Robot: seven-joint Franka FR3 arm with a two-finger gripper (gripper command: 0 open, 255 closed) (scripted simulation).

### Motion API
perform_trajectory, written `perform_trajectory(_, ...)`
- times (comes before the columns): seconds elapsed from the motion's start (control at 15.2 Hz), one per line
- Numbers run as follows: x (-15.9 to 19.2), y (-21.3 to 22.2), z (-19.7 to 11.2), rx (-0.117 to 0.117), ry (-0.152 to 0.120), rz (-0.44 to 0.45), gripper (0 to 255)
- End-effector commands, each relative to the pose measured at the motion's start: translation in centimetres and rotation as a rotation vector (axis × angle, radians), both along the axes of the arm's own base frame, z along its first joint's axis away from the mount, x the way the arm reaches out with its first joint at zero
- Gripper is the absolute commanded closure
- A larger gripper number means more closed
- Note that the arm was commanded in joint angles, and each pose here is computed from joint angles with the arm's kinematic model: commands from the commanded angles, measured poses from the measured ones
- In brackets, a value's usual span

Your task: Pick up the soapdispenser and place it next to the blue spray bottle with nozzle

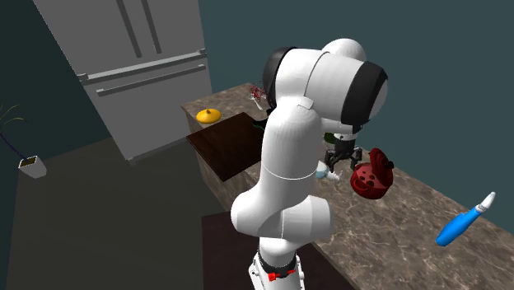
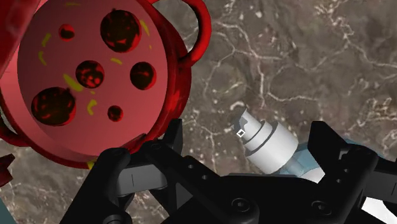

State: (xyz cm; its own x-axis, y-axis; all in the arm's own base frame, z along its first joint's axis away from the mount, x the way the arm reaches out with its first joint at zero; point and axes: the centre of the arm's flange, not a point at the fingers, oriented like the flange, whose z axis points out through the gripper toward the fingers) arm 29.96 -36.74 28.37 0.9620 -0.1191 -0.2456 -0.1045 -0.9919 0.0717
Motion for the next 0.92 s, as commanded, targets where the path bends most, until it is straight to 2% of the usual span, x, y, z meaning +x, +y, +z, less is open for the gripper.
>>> perform_trajectory(0.0, -0.28, -0.11, -1.26, -0.001, 0.000, 0.000, 0)
perform_trajectory(0.53, -0.28, -0.12, -1.25, 0.000, 0.000, 0.000, 0)
perform_trajectory(0.59, -0.28, -0.12, -1.25, 0.000, 0.000, 0.000, 255)
perform_trajectory(0.86, -0.28, -0.12, -1.25, 0.000, 0.000, 0.000, 255)
